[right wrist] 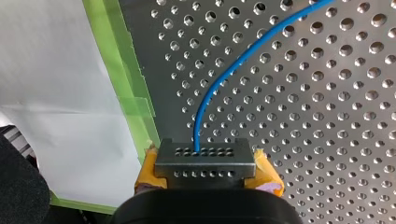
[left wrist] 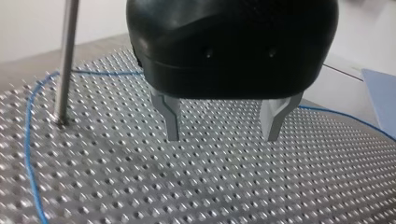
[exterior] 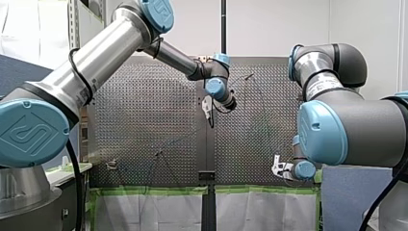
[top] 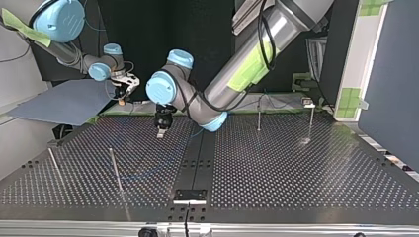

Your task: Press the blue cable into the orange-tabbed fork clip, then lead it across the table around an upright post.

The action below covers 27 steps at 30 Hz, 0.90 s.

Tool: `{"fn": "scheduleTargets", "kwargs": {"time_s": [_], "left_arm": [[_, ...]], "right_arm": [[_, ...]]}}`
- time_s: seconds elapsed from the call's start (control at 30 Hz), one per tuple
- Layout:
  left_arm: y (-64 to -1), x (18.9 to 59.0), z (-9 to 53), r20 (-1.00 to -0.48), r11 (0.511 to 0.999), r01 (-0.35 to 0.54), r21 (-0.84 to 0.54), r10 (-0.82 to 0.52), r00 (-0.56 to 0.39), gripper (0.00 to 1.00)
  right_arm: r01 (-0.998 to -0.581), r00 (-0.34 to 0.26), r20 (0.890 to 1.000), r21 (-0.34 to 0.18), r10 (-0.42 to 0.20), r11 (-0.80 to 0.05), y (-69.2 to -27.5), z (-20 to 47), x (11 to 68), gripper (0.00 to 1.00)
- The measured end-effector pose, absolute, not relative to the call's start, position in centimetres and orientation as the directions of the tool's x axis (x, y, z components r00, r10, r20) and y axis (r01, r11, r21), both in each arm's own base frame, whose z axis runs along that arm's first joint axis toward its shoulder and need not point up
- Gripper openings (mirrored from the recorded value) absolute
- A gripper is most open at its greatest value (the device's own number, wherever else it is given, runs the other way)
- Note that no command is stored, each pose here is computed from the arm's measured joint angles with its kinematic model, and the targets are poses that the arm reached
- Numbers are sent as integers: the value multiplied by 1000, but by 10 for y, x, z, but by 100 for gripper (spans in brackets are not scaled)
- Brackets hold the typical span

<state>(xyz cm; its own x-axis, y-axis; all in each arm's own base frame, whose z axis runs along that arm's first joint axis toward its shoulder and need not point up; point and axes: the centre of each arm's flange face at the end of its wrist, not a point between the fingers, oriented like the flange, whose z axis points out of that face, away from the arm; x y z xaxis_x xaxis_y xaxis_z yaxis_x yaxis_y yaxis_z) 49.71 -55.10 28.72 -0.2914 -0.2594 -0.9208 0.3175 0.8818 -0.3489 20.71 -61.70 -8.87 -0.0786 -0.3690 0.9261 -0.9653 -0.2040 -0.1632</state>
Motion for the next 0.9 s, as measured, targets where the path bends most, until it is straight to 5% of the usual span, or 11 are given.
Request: {"fn": "scheduleTargets", "kwargs": {"time_s": [0.5,0.9], "left_arm": [[-529,466,340,-943,879,358,-315,-248,-220,89],[-514,447,445,-951,863,401,-308,-289,-108,100]], "right_arm": [[-966,-66,921,-156,-384,-208,-618,-87,210,0],[-965,-64,919,-155,-389,-209,-618,-86,211,0]]}}
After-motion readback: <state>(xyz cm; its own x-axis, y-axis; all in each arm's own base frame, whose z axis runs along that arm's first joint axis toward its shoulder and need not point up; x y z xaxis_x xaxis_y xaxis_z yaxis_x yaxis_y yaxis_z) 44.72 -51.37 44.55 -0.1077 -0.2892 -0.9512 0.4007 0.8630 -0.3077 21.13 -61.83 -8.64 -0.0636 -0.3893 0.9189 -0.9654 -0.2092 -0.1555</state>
